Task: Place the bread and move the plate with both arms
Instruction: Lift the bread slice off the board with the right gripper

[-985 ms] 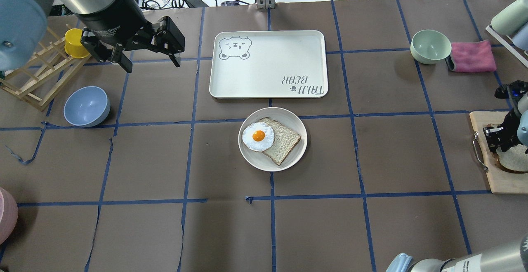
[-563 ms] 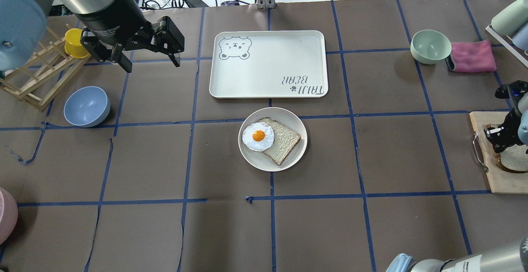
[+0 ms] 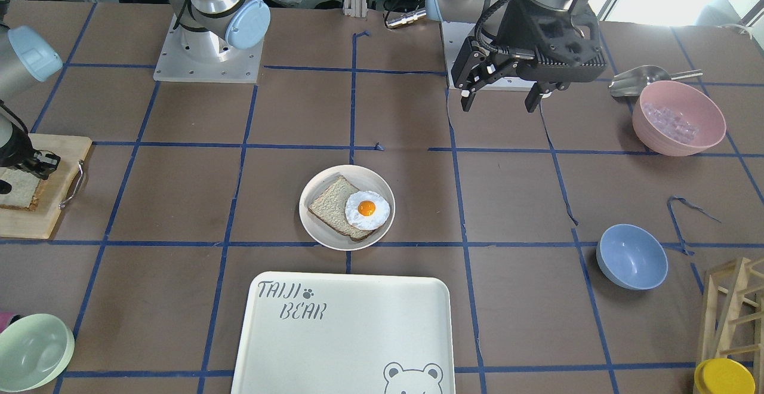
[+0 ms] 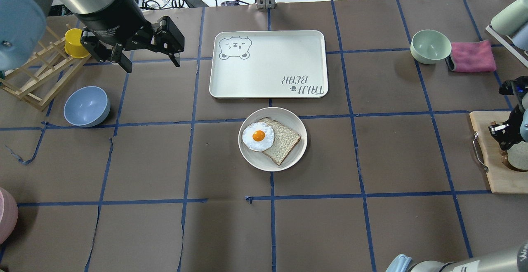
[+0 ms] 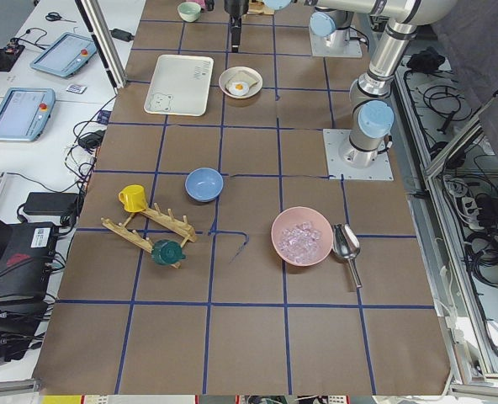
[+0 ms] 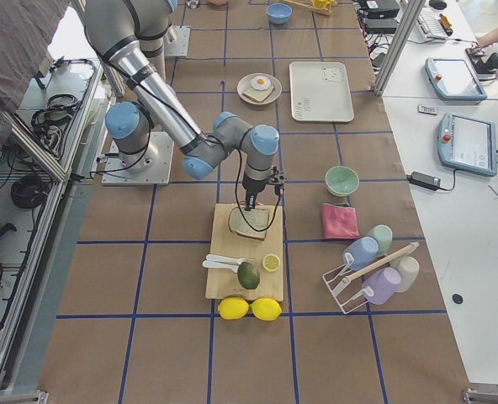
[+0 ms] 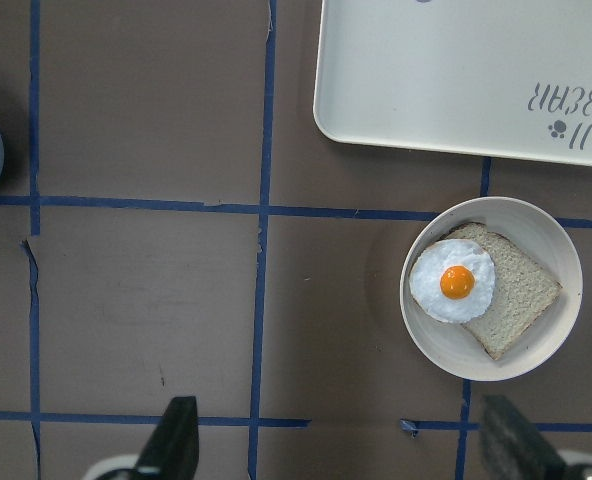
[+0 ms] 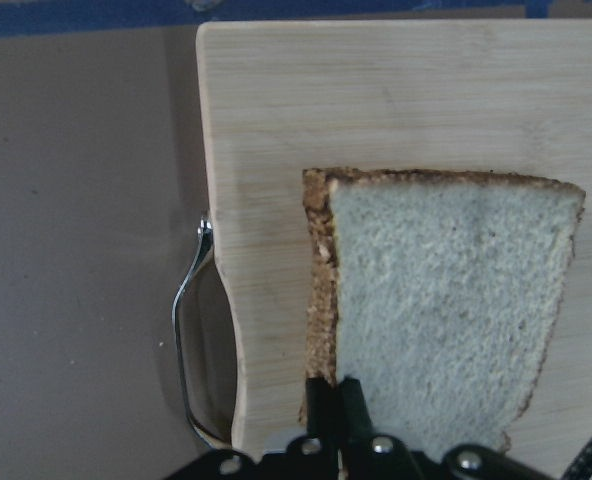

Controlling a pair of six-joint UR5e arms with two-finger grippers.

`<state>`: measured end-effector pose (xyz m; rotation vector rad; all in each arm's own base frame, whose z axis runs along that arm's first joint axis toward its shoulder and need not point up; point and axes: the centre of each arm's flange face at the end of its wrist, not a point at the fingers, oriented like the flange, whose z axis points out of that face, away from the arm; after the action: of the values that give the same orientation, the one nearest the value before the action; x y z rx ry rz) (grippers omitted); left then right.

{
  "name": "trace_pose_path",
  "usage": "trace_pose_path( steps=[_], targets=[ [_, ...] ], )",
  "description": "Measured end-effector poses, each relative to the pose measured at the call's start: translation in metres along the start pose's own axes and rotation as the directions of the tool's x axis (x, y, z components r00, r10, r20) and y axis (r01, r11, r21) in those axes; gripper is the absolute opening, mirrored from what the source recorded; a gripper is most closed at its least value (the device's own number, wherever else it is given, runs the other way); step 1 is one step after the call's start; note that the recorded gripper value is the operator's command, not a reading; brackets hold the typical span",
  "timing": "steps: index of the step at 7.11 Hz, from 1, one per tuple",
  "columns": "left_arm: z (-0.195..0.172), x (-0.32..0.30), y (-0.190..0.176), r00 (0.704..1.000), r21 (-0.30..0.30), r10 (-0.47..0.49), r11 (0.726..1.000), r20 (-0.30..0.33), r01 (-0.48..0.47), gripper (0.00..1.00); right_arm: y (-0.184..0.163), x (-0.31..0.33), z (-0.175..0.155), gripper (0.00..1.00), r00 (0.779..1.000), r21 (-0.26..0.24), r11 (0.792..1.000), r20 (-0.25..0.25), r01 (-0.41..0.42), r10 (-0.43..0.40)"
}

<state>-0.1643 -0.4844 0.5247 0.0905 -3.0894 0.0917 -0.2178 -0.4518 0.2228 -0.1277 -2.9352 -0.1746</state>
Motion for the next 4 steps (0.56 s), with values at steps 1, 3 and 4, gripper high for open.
trace_pose_path(
  steps=[1,3,4],
  targets=[
    [0.0,0.0,0.0,1.0,0.0,0.0,1.0,0.0,0.0,1.0,0.0,-0.01,-0.016,0.0,1.0,0.017,1.0,-0.014,0.014,-0.014],
    [-0.001,0.0,0.0,1.0,0.001,-0.001,1.0,0.0,0.001,1.0,-0.004,-0.053,-0.06,0.0,0.999,0.036,0.999,-0.024,0.026,-0.025],
    [-0.001,0.0,0.0,1.0,0.001,-0.001,1.0,-0.001,0.001,1.0,-0.014,-0.082,-0.092,0.0,0.999,0.031,0.999,-0.019,0.032,-0.031]
  ],
)
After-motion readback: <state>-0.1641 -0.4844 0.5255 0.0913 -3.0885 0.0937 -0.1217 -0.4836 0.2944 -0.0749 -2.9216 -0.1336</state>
